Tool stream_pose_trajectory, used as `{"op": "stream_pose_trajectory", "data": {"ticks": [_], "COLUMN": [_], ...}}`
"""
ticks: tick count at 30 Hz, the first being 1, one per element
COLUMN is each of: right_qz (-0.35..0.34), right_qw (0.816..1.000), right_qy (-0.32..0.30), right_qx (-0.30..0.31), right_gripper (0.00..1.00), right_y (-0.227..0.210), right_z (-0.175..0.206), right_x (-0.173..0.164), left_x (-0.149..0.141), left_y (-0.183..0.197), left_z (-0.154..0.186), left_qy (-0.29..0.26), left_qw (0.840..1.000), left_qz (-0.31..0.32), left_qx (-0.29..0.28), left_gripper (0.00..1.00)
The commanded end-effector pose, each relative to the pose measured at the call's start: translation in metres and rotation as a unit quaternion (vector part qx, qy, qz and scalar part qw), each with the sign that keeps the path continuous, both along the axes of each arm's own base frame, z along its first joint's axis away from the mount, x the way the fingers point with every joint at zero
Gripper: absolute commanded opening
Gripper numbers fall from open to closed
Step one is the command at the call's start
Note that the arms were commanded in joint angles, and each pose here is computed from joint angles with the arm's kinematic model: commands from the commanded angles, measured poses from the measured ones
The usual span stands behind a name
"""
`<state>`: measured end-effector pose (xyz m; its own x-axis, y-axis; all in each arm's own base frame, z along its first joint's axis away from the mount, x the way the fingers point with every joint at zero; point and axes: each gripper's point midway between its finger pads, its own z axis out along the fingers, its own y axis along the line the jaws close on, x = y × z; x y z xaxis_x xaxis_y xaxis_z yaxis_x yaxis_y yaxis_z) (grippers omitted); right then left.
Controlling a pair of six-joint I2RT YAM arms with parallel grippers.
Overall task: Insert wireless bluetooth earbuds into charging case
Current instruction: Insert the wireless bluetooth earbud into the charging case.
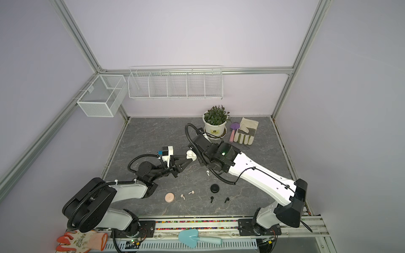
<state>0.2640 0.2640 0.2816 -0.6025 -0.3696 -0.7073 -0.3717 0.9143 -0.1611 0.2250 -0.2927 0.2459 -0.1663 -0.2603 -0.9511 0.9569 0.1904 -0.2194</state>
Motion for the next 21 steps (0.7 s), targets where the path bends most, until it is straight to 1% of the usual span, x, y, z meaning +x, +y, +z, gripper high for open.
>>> {"op": "stream_pose_trajectory", "data": {"ticks": [1,5,11,21], "right_qz": [0.027,0.047,0.065,0.074], "right_qw": [0.998,0.997,0.996,0.994], "right_qy": [-0.034,-0.039,-0.032,-0.013], "right_qx": [0.035,0.044,0.054,0.078], "right_gripper": [0.19,0.19,0.19,0.19], "right_y": [0.016,0.032,0.049,0.064], "right_z": [0.028,0.034,0.032,0.025], "right_x": [-0.002,-0.005,-0.009,-0.014], "left_x": [-0.007,-0.009,-0.01,-0.011], "left_y": [0.0,0.0,0.001,0.003], "left_z": [0.017,0.017,0.02,0.02], "left_qy": [-0.036,-0.033,-0.036,-0.038], "left_qw": [0.999,0.999,0.999,0.999], "left_qz": [-0.013,-0.015,-0.015,-0.013], "left_qx": [-0.017,-0.018,-0.021,-0.021], "left_gripper": [0.0,0.0,0.0,0.0]}}
